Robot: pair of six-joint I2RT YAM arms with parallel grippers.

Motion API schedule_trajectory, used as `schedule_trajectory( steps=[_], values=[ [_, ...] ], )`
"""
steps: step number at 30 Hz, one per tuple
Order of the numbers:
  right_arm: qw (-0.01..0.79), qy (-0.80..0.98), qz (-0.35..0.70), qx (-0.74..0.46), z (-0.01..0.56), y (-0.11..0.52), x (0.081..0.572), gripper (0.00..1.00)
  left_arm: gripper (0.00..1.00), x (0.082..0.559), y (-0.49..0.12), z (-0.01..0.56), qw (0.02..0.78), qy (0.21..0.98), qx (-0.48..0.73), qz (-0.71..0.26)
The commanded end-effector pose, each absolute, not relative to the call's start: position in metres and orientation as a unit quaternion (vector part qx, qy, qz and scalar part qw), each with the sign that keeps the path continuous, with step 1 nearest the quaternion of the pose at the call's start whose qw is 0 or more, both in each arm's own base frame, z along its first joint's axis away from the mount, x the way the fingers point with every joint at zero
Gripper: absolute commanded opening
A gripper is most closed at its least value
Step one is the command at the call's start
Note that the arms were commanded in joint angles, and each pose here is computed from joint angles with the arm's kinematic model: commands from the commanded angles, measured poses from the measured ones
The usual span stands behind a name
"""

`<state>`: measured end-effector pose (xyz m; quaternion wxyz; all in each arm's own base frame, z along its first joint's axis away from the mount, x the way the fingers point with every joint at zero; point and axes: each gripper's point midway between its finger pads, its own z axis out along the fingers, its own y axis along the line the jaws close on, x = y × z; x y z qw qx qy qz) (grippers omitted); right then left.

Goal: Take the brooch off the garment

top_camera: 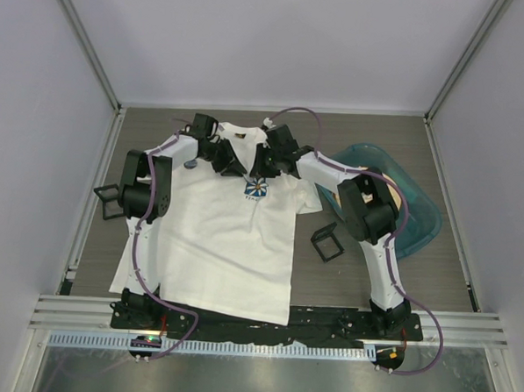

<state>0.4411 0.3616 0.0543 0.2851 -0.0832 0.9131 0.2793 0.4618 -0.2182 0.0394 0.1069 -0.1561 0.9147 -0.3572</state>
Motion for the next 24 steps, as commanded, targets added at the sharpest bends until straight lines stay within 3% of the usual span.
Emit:
schedule_trajectory(
  steps=[1, 14, 24],
  values=[
    [0.318, 0.896, 0.301, -0.077, 0.081, 0.373, 0.459, 0.21, 0.22, 0.467, -0.223, 0.064, 0.132, 0.905, -0.140, -0.380],
    [0.312, 0.900, 0.298, -0.061, 0.072, 0.378, 0.467, 0.20, 0.00, 0.467, -0.225, 0.069, 0.137, 0.903, -0.132, -0.385],
    [0.304, 0.905, 0.293, -0.061, 0.060, 0.377, 0.465, 0.19, 0.00, 0.468, -0.225, 0.068, 0.138, 0.903, -0.132, -0.386]
  ],
)
